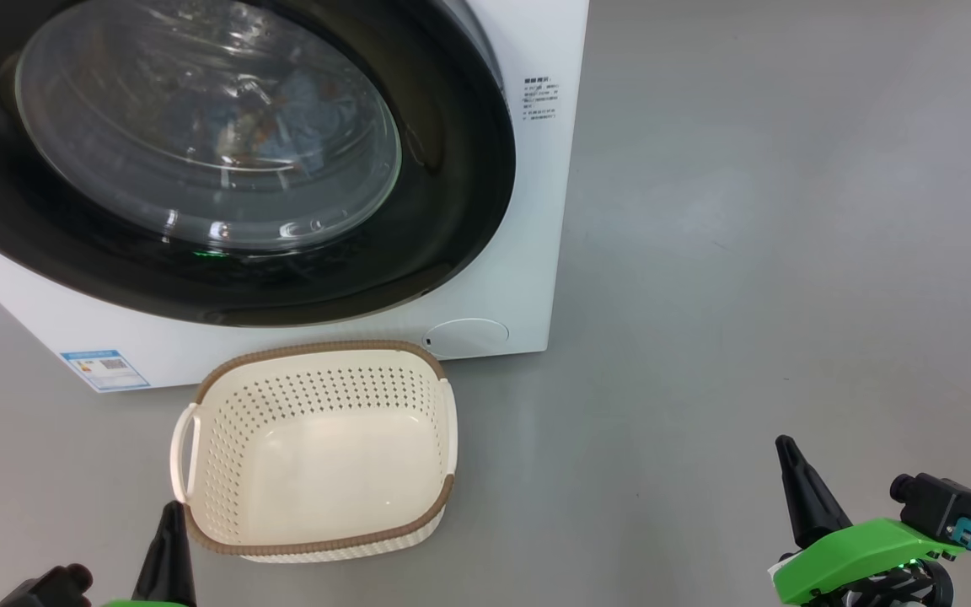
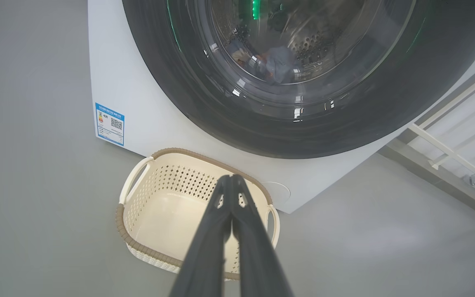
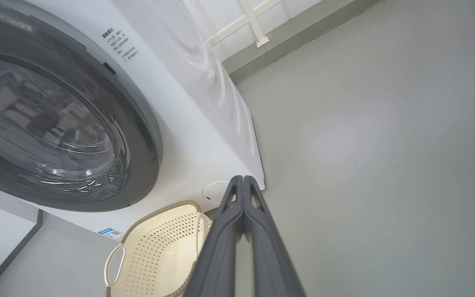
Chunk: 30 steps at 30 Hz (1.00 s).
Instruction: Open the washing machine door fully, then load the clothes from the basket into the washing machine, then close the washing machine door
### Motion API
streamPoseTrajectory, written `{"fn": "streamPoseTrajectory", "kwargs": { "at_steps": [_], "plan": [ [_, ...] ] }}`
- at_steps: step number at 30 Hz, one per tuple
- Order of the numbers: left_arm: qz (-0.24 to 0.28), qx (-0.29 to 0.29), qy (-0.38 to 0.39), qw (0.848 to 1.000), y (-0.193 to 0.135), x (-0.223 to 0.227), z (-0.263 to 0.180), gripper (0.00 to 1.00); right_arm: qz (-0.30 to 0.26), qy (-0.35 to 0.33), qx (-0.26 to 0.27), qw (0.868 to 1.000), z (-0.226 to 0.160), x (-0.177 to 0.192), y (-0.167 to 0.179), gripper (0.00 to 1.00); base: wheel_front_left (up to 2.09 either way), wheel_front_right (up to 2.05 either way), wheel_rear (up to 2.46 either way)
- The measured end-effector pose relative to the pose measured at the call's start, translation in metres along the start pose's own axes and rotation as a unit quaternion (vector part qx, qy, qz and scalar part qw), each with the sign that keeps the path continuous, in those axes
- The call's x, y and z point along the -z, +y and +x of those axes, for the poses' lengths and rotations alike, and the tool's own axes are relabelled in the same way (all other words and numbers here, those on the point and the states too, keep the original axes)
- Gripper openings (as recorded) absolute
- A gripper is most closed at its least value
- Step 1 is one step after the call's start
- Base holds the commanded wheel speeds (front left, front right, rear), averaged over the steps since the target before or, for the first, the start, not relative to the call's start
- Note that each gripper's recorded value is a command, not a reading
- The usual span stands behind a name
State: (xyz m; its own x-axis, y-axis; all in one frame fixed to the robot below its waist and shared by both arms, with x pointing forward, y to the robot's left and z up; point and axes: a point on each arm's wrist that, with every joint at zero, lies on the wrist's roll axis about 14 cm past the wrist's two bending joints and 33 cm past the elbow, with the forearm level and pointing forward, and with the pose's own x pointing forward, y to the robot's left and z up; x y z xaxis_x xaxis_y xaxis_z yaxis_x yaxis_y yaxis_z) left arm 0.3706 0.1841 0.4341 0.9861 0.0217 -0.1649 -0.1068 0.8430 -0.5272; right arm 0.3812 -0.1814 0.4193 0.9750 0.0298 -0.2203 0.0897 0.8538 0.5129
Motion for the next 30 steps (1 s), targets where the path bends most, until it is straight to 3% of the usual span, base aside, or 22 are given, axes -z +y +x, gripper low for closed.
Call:
{"fn": "streamPoseTrajectory", "kwargs": {
  "at_steps": [30],
  "plan": [
    [-0.143,-0.012,0.003,0.990,0.001,-0.006,-0.002,0.00,0.145,-0.020,0.006,0.989,0.000,-0.020,0.002,0.00,0.00,0.00,0.00]
  ]
}}
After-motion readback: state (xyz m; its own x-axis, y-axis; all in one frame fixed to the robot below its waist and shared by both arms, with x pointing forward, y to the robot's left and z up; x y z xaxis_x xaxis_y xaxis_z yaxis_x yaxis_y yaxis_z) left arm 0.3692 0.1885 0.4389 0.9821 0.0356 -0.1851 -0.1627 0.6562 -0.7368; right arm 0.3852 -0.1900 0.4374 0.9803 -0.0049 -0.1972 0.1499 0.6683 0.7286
